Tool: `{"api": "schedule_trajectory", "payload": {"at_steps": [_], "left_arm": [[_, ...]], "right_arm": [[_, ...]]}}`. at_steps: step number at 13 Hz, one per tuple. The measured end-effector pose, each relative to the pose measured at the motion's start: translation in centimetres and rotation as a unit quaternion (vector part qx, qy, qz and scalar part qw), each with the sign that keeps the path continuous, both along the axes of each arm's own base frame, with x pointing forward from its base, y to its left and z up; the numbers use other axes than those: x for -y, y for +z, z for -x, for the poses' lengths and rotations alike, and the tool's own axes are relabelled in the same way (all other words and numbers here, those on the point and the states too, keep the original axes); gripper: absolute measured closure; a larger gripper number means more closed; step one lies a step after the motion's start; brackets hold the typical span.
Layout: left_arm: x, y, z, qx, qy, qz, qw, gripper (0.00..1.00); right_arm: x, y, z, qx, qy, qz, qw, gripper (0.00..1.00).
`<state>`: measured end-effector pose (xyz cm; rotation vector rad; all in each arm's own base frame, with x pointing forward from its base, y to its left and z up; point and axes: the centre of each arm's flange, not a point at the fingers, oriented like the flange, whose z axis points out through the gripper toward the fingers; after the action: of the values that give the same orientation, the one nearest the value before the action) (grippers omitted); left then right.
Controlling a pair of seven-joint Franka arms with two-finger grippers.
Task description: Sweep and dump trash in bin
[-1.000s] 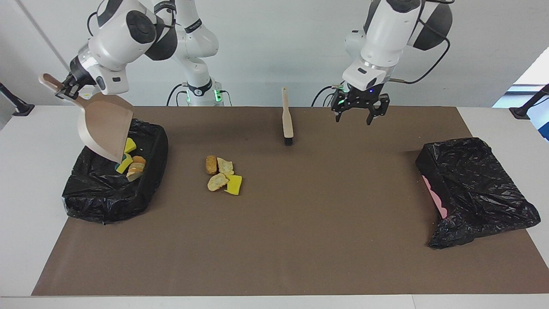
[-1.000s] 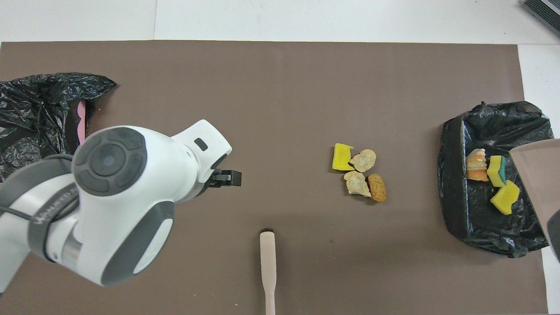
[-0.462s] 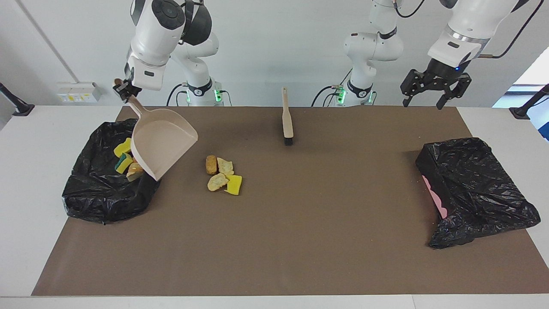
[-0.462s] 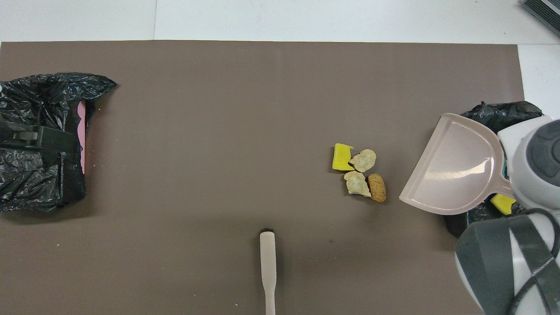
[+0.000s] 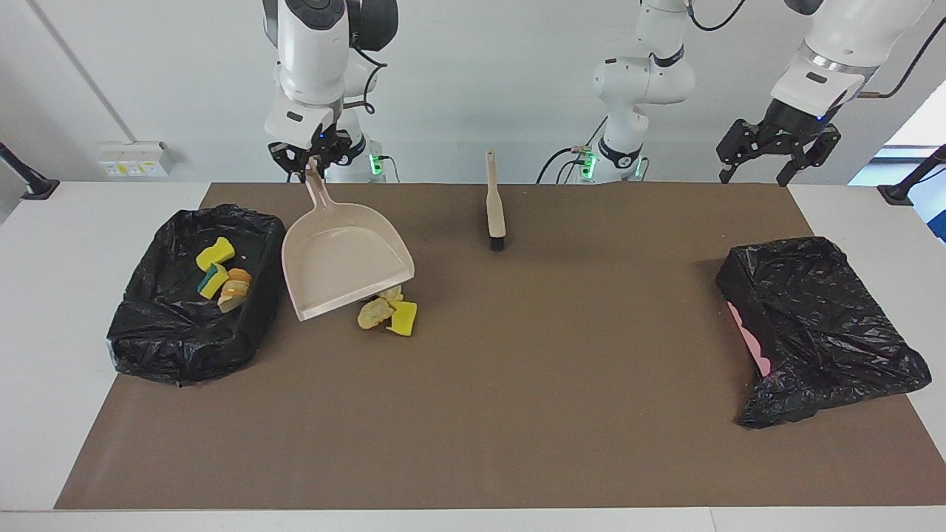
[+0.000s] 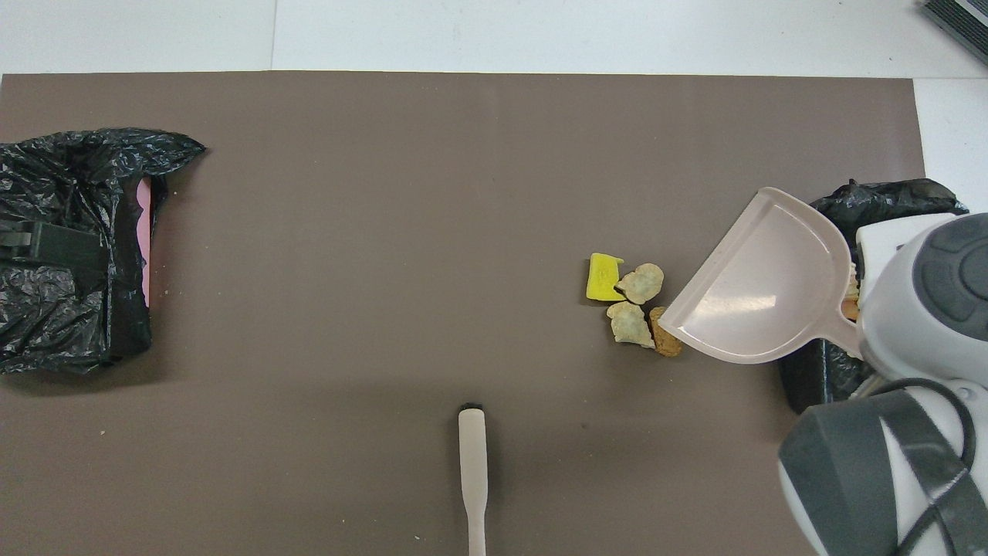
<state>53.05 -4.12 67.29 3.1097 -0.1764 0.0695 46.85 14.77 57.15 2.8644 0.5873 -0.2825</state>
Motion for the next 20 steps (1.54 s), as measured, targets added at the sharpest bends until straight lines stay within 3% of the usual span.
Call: {"api": "schedule_trajectory", "payload": {"at_steps": [2,4,6,9,12,15,20], "left_arm": [[0.3,0.7,0.4,0.005,-0.004,0.001,1.0,0.0],[0.2,1.2,0.8,0.007,-0.003,0.001,1.0,0.0],[0.2,1.3,0.9,0.006,-0.003,0.001,1.0,0.0],[0.5,1.2,1.0,0.003,-0.006,0.001,1.0,0.0],[0.4,1.1,1.2,-0.003,-0.005,0.0,1.0,0.0],[0.1,1.1,1.4,-0.011,-0.004,0.0,1.0,0.0],[-0.5,0.9,1.8,-0.025,-0.021,-0.001,0.999,0.0]], "right_arm": [[-4.9,-1.1,-1.0,0.013,-0.074,-0.02,0.997,0.67],[-10.1,-3.5,-3.4,0.034,-0.143,-0.04,0.988,0.67],[-14.3,-6.3,-6.0,0.056,-0.191,-0.065,0.978,0.67],[-17.8,-9.8,-8.5,0.071,-0.23,-0.098,0.966,0.67],[-21.5,-12.8,-9.4,0.081,-0.241,-0.114,0.96,0.67],[-25.3,-16.8,-9.0,0.078,-0.219,-0.121,0.965,0.67],[-26.7,-19.9,-9.3,0.08,-0.218,-0.119,0.965,0.67]]}}
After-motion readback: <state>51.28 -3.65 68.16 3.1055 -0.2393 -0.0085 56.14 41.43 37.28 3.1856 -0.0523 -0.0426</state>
